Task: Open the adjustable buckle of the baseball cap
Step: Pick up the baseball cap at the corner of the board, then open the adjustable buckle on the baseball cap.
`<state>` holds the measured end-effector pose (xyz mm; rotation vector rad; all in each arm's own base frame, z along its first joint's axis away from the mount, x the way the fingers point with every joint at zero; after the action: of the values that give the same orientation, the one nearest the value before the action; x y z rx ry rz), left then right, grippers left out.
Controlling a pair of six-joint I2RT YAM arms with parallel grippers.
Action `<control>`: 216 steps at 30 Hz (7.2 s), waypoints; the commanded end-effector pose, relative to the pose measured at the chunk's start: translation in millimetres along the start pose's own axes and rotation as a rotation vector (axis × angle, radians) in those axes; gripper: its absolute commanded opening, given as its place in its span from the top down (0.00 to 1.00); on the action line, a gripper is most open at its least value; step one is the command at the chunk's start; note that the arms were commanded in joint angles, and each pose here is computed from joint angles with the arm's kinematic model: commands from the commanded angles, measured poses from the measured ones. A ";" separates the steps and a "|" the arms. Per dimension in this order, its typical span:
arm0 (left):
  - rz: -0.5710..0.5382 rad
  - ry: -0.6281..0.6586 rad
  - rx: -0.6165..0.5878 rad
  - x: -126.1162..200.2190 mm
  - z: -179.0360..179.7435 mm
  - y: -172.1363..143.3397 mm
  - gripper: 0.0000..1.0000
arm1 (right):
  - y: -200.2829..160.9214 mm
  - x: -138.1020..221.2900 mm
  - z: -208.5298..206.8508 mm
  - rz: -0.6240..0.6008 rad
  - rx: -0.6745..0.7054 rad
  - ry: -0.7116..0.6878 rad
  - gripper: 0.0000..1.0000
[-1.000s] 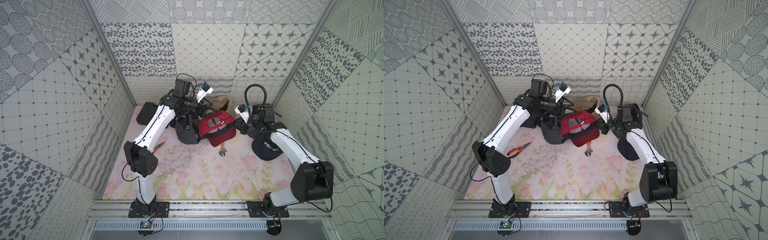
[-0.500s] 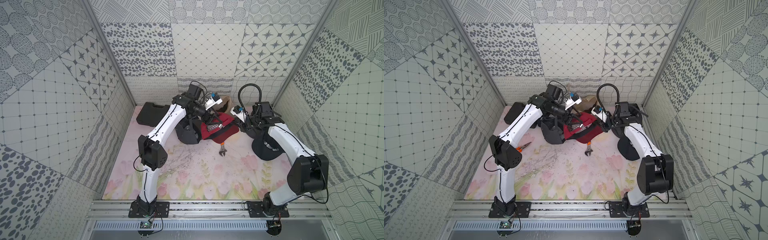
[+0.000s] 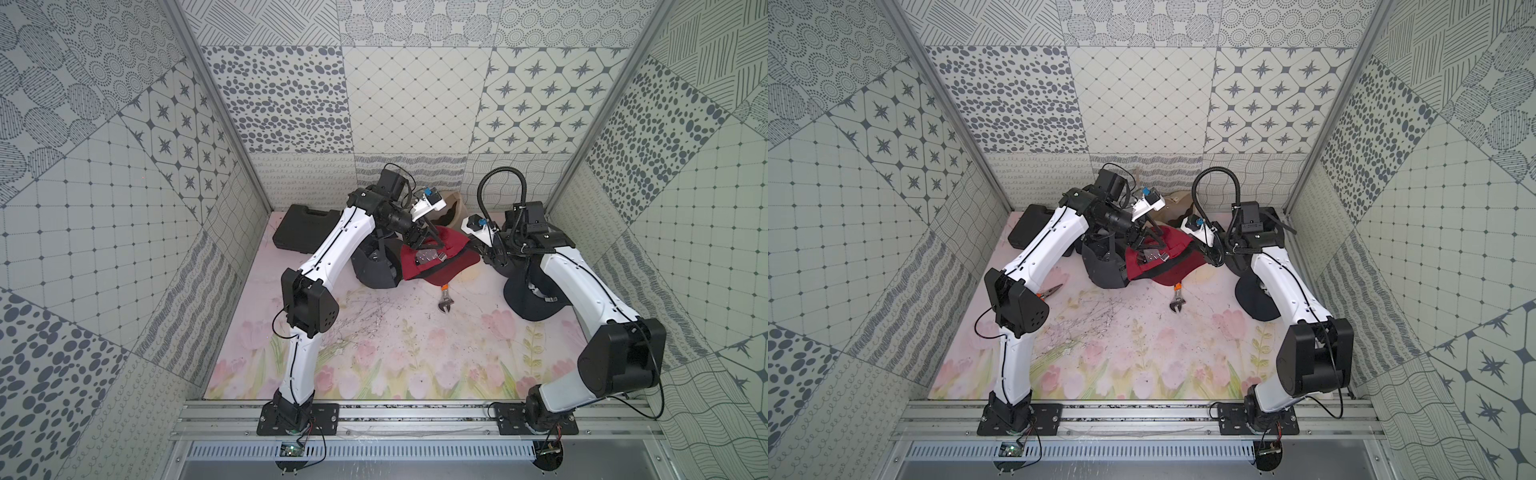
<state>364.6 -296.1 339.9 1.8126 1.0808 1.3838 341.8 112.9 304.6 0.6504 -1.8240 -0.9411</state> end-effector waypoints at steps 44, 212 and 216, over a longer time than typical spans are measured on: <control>0.034 0.145 -0.482 -3.8 -39.1 39.5 0.35 | 45.6 26.8 19.7 -0.199 0.135 0.020 1.00; 0.005 0.790 -0.087 6.5 10.4 46.6 1.00 | 50.5 39.5 61.5 -0.557 -1.077 -0.423 0.38; -0.071 0.685 0.045 16.9 14.7 48.9 1.00 | 42.0 41.9 64.1 -0.551 -1.024 -0.291 0.35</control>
<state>387.4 -309.4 374.5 1.2208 1.3126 2.2222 270.1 127.0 341.4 0.1892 -1.0940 -2.3210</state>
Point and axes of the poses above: each gripper's point midway between its finger pads, its own x axis back along the fingers, its own z axis along the line the jaws close on, y = z × x, the point moved 9 cm from there along x, back along the fingers, and after that the axes turned 2 degrees about -x, right-handed, at the moved point
